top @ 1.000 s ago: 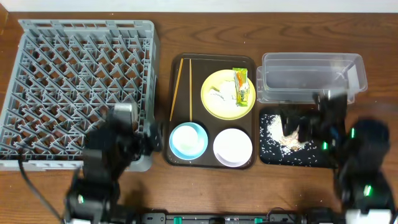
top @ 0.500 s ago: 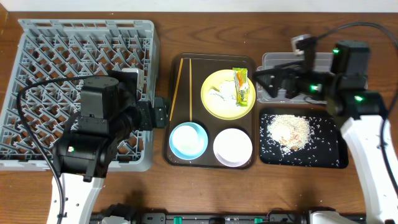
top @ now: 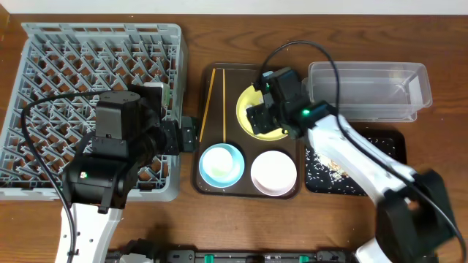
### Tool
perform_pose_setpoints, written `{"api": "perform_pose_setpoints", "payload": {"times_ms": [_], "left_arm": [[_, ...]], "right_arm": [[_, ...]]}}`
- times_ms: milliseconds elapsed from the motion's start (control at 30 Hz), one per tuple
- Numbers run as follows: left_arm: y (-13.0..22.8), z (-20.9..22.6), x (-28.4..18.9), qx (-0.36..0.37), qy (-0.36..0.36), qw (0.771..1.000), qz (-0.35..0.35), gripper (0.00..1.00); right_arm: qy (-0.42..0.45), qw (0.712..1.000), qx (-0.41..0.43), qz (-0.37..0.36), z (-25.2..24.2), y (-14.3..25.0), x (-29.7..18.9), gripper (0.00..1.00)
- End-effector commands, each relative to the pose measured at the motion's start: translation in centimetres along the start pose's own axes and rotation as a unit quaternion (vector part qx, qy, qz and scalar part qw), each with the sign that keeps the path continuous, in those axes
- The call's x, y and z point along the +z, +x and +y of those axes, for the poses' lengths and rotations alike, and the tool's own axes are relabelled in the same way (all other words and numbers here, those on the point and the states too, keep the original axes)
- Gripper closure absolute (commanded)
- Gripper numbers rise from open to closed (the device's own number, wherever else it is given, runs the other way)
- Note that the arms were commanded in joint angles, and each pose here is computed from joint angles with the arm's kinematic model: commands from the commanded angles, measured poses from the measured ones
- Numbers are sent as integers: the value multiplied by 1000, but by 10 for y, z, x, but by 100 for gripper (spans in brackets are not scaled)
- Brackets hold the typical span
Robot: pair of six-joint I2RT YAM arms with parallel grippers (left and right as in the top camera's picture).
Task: Sort waste into correct bins and load items into the dishwasher
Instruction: 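Reach the right gripper to the yellow plate and grasp tissue and wrapper, then carry the tissue and wrapper with the right gripper into the clear bin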
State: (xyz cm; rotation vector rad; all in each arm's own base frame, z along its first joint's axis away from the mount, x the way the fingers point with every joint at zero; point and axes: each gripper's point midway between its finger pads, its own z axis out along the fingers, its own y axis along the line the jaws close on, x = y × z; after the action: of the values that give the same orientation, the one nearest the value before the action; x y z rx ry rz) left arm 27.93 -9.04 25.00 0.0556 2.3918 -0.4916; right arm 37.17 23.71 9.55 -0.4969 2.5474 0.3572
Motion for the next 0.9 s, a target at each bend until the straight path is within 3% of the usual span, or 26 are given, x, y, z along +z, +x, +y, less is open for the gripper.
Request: {"api": "perform_pose_setpoints", "payload": {"times_ms": [0, 200, 267, 333, 400, 633, 867], "left_arm": [[-5, -5, -3, 2, 8, 1000, -4, 2], [-5, -5, -3, 2, 8, 1000, -4, 2], [-5, -5, -3, 2, 8, 1000, -4, 2], [-5, -5, -3, 2, 8, 1000, -4, 2], [-5, -5, -3, 2, 8, 1000, -4, 2], [-5, -5, -3, 2, 8, 1000, -4, 2], [-5, -5, -3, 2, 8, 1000, -4, 2]], "right_arm": [[60, 998, 8, 4, -23, 1, 23, 24], [51, 997, 9, 61, -24, 34, 64, 28], [54, 996, 9, 75, -26, 43, 74, 41], [54, 996, 9, 76, -27, 44, 77, 68], [53, 996, 12, 64, -29, 36, 74, 84], [46, 998, 31, -35, -37, -28, 13, 98], [40, 994, 43, -97, -46, -57, -50, 99]]}}
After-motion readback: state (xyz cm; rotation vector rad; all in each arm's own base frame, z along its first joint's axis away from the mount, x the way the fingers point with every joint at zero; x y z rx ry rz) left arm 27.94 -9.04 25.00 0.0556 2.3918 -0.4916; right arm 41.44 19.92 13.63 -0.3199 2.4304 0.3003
